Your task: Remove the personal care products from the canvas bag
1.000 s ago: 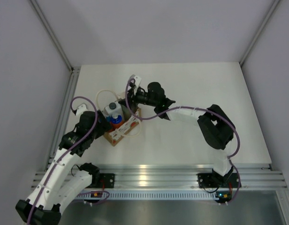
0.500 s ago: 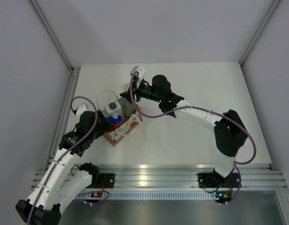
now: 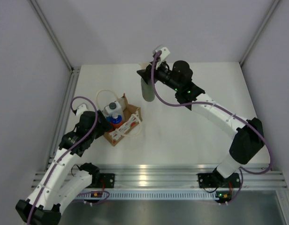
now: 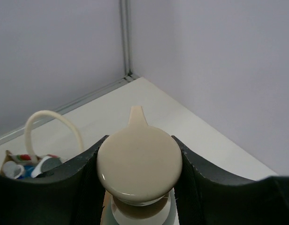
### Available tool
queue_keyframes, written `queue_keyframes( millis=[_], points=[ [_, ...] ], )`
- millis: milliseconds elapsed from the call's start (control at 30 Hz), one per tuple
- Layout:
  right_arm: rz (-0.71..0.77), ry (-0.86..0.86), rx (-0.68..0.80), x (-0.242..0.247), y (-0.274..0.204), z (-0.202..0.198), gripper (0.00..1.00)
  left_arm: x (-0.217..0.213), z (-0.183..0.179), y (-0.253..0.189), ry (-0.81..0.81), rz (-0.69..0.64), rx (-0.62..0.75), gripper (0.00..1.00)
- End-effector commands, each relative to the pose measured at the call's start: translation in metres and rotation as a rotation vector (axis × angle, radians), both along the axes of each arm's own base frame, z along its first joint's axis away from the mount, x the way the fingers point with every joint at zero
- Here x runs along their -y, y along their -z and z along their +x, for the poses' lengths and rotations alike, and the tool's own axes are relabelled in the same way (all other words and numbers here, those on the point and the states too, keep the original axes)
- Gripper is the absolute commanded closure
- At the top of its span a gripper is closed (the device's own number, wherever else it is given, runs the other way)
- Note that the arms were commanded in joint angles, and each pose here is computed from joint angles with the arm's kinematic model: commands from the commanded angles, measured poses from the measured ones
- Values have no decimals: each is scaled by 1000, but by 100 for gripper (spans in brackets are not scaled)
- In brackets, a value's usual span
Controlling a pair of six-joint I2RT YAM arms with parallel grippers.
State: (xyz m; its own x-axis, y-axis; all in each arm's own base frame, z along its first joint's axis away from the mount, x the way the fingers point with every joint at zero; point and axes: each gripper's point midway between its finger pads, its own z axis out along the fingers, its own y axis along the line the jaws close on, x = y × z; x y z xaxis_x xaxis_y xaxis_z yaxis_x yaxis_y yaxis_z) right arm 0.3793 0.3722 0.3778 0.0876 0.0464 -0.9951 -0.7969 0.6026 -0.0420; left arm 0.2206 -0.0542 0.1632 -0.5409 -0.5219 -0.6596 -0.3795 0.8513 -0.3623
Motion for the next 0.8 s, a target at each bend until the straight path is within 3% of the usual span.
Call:
queue_keyframes(
  millis=[0,400,767],
  points=[
    [157,100,172,47,-81,2,100,2,6,-7,7,-15,46,16],
    [193,234,124,112,1,37,100,4,5,-8,22,-22,47,15],
    [154,205,45,113,70,51,100,6,5,-8,32,-27,46,15]
  ],
)
